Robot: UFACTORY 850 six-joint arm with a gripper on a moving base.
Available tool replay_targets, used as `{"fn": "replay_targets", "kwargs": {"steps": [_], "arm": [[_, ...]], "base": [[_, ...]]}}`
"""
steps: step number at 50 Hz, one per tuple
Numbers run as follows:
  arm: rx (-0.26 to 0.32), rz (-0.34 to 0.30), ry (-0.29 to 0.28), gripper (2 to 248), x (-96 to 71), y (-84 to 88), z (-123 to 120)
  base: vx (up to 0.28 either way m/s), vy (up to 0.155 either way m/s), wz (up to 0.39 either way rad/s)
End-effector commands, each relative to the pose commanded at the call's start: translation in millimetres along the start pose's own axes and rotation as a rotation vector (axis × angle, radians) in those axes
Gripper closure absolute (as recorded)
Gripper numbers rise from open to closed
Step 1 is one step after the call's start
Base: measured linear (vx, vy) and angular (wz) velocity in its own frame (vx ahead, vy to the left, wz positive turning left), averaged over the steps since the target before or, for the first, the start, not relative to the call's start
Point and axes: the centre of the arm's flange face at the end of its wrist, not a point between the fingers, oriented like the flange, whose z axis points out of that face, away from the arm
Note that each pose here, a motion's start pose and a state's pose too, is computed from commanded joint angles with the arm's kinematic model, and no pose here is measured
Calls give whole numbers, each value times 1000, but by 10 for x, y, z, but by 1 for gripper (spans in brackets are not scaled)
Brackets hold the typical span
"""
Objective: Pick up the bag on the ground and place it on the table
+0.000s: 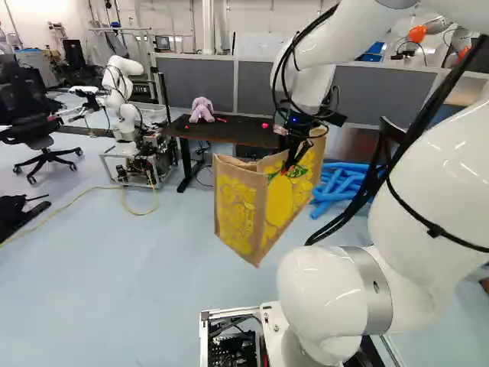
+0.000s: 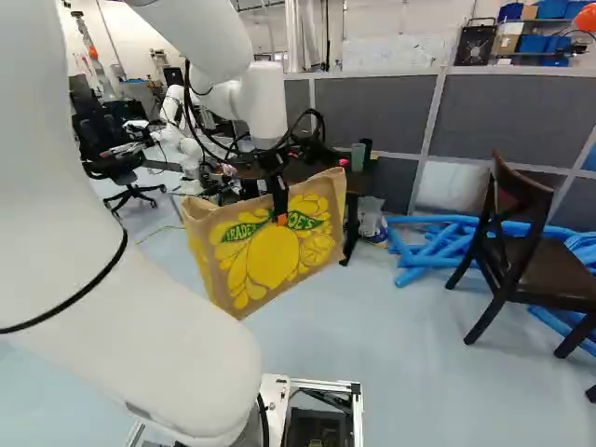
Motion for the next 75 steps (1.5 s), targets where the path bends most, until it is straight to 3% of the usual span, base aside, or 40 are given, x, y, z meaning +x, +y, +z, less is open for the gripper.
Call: {"fn": "replay_targets", "kwargs": {"steps": [35,75], "arm": [[0,0,0,224,0,0,0],[0,0,0,224,0,0,0]], "base": [[213,5,4],[107,35,-16]]}}
